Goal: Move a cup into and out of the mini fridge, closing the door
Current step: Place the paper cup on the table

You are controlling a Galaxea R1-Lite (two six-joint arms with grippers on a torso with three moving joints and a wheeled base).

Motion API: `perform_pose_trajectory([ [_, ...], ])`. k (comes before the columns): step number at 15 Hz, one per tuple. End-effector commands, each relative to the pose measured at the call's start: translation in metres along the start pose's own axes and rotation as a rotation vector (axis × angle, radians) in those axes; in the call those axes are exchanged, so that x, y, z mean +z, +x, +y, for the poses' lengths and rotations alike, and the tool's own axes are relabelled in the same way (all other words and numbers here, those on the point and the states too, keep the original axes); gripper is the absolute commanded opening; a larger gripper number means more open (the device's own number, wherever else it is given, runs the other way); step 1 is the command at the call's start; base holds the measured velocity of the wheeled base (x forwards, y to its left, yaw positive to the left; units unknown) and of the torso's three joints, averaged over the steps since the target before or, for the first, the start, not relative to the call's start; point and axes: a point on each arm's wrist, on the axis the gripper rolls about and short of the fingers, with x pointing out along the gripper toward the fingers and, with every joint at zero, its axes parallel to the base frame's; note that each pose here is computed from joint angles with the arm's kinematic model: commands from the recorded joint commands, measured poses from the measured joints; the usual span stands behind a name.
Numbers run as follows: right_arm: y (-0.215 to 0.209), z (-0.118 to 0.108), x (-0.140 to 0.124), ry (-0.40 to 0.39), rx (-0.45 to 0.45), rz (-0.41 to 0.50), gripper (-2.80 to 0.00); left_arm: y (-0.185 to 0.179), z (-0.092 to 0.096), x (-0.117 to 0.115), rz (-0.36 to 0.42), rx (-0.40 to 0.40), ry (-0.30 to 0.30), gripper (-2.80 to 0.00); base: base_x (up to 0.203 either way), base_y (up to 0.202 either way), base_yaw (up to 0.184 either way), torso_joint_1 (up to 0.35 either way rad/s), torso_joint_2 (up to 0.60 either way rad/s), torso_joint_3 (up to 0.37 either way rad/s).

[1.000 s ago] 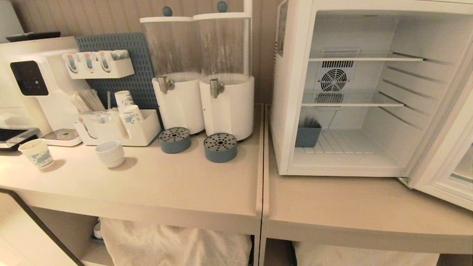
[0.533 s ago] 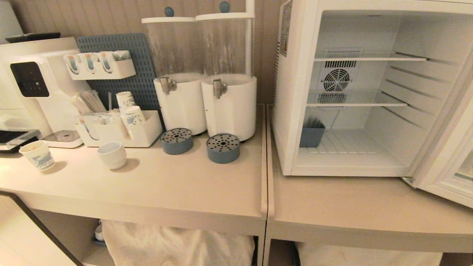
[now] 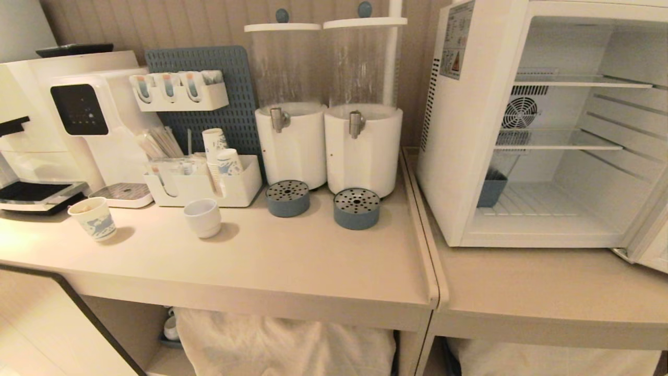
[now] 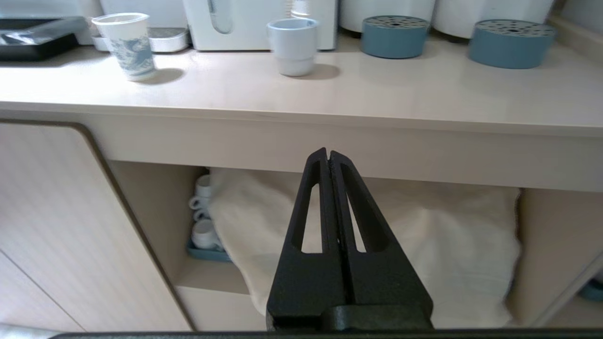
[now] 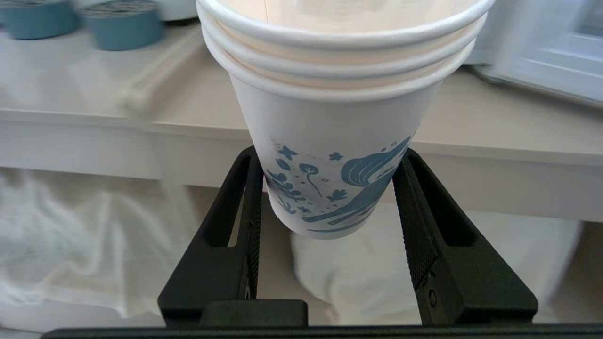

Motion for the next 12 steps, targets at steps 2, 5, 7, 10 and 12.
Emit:
perform_pose_trajectory([
  [2,-0.0001,0.0,0.0002,-0.001,0.0,0.0,-2.8,0.0012,0.0,-0.0051,0.018,0.001,0.0,-2.8,0.0,0.192,0.0,0.005,0.0,0.004],
  [5,-0.0001,0.0,-0.0001,-0.002,0.0,0.003,-2.8,0.0012,0.0,-0.0051,0.018,0.001,0.0,-2.8,0.0,0.197,0.001,0.001,0.0,0.002],
  [7,-0.0001,0.0,-0.0001,-0.002,0.0,0.003,-2.8,0.0012,0.0,-0.0051,0.018,0.001,0.0,-2.8,0.0,0.192,-0.002,0.0,0.0,0.004],
  [10,-0.0001,0.0,-0.0001,-0.002,0.0,0.003,-2.8,0.0012,0.0,-0.0051,0.018,0.001,0.0,-2.8,0.0,0.193,-0.002,0.003,0.0,0.001],
  [12,-0.0002,0.0,0.0002,-0.002,0.0,0.005,-2.8,0.0012,0.0,-0.0051,0.018,0.001,0.0,-2.8,-0.001,0.193,-0.003,0.002,0.0,0.003],
])
